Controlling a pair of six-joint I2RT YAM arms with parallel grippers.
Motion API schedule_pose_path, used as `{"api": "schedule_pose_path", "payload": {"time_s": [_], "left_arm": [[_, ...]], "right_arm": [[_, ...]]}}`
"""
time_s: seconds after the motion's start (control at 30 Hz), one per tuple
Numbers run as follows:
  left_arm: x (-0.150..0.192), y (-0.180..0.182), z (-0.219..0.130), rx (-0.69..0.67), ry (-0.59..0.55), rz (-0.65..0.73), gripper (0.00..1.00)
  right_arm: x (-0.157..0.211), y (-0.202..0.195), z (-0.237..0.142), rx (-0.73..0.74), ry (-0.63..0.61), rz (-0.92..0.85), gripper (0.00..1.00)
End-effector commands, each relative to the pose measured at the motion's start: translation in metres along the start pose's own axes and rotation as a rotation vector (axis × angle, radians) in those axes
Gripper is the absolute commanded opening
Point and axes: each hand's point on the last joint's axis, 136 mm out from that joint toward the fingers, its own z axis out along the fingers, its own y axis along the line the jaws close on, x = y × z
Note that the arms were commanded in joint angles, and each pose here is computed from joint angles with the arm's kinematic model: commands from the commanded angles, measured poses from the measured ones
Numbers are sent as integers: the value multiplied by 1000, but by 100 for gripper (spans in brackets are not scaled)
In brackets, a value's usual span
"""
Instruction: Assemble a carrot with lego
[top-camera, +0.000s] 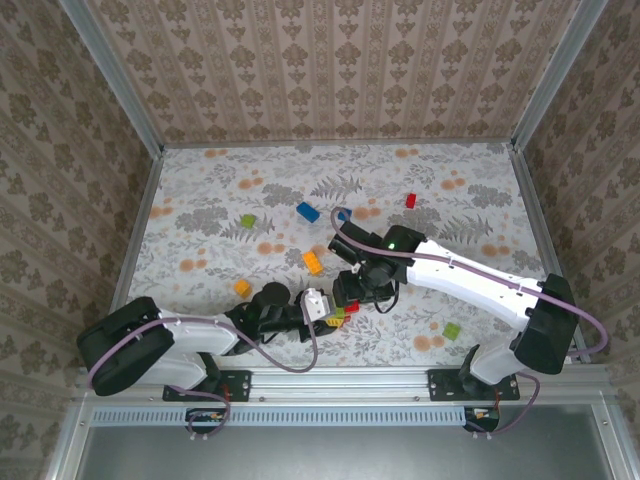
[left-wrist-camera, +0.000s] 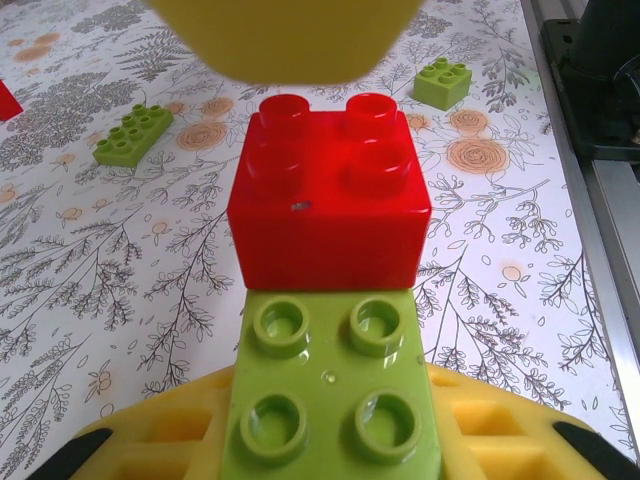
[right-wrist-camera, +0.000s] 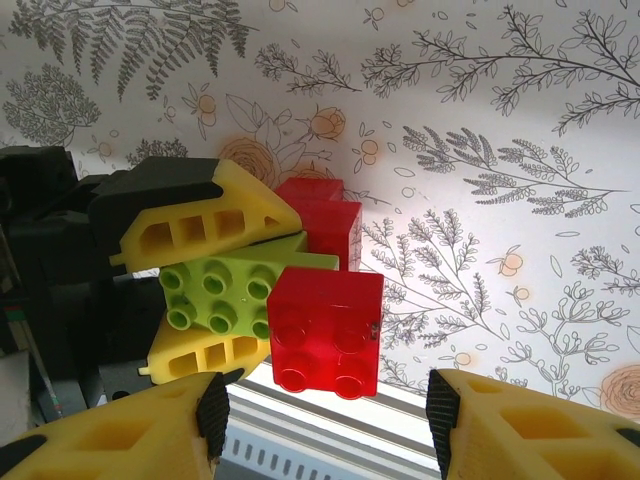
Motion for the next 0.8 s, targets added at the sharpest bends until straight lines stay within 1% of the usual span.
{"api": "schedule_pose_path", "payload": {"time_s": [0.0, 0.57, 0.77], "left_arm": [[27, -4, 2, 8, 107, -10, 29], [28, -3, 2, 5, 109, -11, 29], [28, -3, 2, 3, 111, -10, 29]], "right_arm": [[4, -6, -7, 3, -2, -2, 57], [9, -16, 11, 38, 41, 0, 57], [13, -18, 23, 48, 70, -1, 57]]}}
